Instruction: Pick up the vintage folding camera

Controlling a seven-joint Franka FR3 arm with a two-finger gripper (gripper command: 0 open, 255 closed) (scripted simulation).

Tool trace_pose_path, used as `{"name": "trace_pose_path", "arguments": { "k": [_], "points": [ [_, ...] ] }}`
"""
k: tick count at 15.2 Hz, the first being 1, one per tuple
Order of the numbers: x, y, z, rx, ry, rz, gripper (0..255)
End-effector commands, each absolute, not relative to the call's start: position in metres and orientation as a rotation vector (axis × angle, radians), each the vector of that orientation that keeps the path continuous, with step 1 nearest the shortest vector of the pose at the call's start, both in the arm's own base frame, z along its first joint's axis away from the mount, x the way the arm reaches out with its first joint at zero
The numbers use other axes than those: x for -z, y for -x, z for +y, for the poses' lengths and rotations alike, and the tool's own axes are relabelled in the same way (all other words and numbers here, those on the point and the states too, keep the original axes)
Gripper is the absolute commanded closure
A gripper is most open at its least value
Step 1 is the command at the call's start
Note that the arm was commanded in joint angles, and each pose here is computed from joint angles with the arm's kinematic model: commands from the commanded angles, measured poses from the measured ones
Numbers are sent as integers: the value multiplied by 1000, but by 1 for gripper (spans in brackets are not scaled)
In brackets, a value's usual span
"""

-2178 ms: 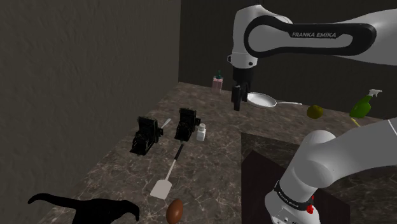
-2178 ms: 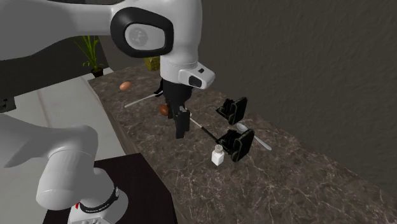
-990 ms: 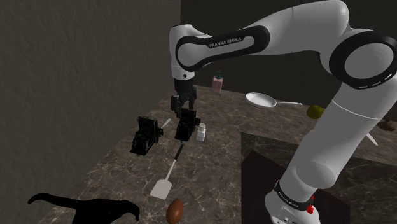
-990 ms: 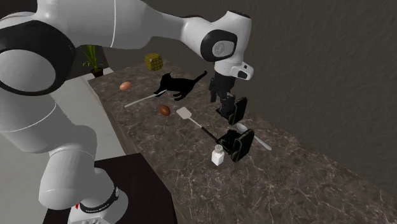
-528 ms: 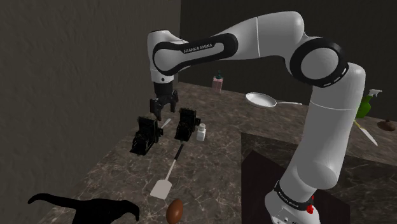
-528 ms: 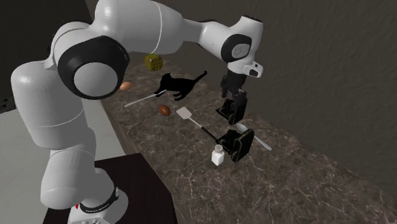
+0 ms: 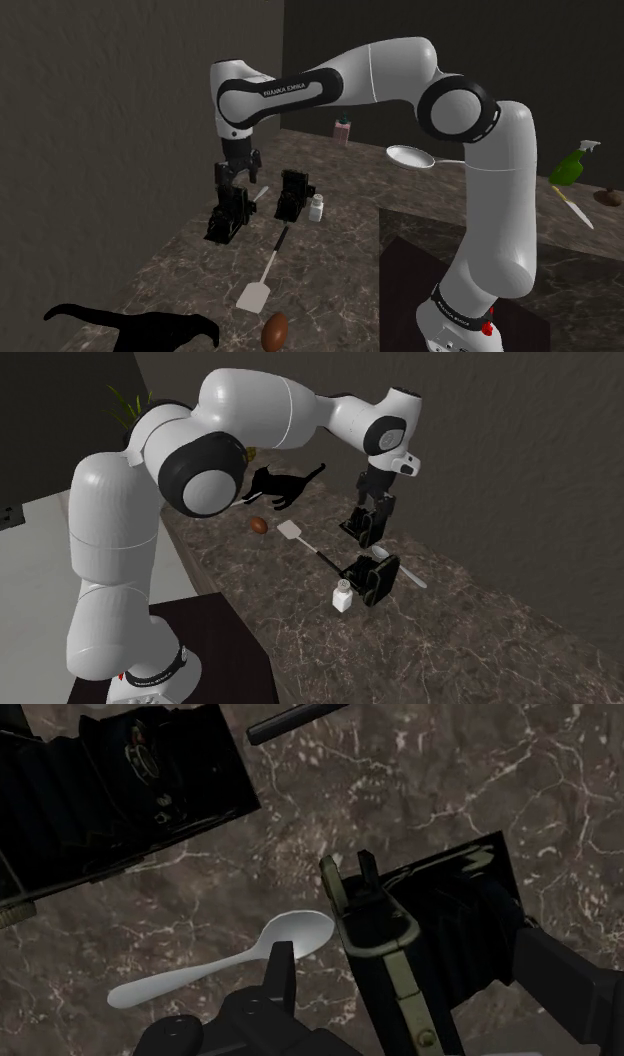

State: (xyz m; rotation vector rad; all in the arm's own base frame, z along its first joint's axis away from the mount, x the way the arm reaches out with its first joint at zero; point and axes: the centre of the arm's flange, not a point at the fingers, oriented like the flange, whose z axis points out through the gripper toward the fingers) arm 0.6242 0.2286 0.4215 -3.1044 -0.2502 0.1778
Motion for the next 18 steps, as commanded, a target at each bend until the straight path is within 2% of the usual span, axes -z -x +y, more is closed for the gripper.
{"name": "trace_pose_path", "arguments": {
  "k": [1,5,6,18],
  "points": [
    [-412,-624,229,-177,3104,-250,0],
    [-398,-624,229,-177,3104,-250,0],
    [-398,-625,229,-177,3104,-250,255],
    [-414,-624,229,-177,3104,-250,255]
  ]
}}
